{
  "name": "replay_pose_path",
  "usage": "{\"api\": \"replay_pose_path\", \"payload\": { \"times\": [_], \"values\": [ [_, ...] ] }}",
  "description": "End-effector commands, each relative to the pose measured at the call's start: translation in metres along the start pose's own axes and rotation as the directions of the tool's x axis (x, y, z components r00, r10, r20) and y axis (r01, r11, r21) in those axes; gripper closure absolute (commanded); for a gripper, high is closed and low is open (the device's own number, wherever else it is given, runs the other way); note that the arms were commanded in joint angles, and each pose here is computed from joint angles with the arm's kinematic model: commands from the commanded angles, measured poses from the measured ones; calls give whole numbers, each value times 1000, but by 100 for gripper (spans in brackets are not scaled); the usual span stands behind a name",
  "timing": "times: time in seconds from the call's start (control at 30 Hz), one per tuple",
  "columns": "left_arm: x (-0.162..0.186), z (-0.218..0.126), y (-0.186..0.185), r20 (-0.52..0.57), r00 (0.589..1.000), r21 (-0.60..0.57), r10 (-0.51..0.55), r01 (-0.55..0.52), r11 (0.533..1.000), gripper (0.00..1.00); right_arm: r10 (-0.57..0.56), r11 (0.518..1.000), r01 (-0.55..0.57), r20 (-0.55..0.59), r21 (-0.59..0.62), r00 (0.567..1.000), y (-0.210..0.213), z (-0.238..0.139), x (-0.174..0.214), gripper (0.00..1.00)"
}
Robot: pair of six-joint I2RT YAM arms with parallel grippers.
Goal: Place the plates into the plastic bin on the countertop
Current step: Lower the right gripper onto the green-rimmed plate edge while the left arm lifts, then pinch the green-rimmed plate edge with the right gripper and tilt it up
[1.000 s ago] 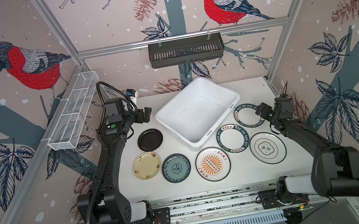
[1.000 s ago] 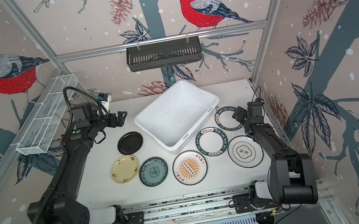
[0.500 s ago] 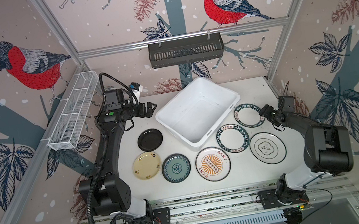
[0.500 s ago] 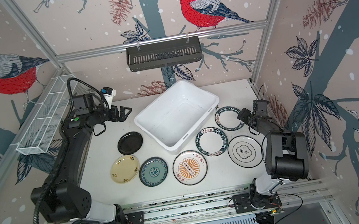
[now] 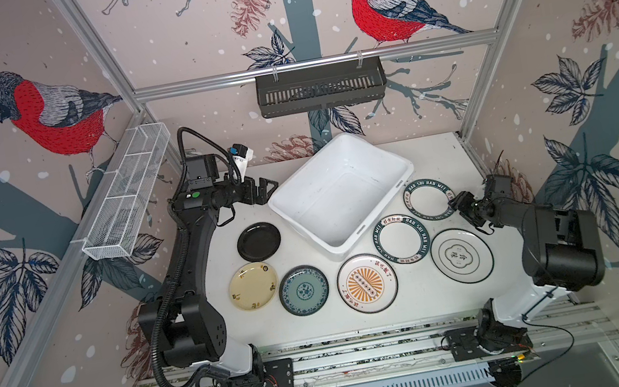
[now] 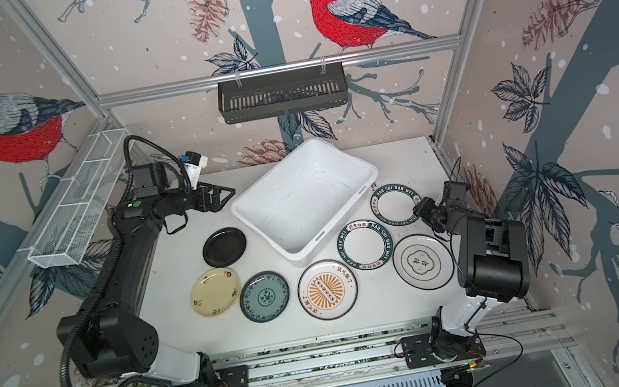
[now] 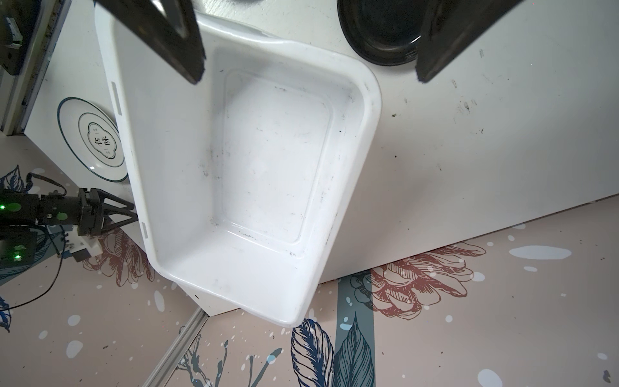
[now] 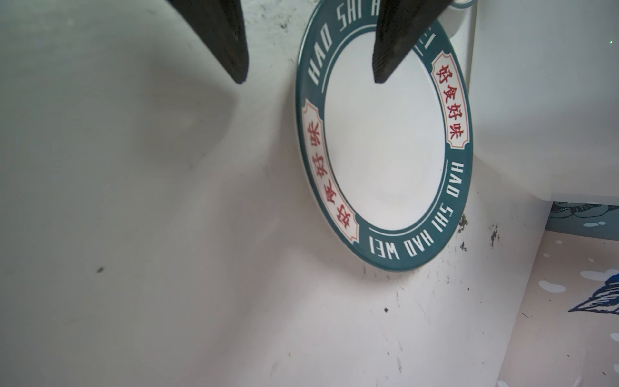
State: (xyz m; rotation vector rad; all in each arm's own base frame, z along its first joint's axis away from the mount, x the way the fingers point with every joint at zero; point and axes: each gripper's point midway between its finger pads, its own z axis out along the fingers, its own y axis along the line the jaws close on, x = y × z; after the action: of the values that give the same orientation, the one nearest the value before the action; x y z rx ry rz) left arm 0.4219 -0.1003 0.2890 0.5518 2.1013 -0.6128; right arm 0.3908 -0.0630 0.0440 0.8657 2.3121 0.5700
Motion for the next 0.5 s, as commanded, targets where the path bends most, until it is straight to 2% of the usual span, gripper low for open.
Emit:
{"api": "replay_pose_path", "payload": {
  "times": [0.0,0.2,0.33,0.47],
  "values": [
    [-2,2,-4,15,1000,29,7,-8,1000,2,12,997,-12,0,-81,1000,7,5,-2,47],
    [-2,2,-6,17,1000,32,6,-7,999,2,56,990,-59,-25,-125,998,1,15,0,50],
    [-3,1,-6,18,1000,26,12,-13,1000,2,89,983,-94,-39,-161,995,-4,20,1,58],
    [-3,0,-8,21,1000,30,15,-15,999,3,108,981,-114,-48,-157,993,-10,26,2,61]
  ]
}}
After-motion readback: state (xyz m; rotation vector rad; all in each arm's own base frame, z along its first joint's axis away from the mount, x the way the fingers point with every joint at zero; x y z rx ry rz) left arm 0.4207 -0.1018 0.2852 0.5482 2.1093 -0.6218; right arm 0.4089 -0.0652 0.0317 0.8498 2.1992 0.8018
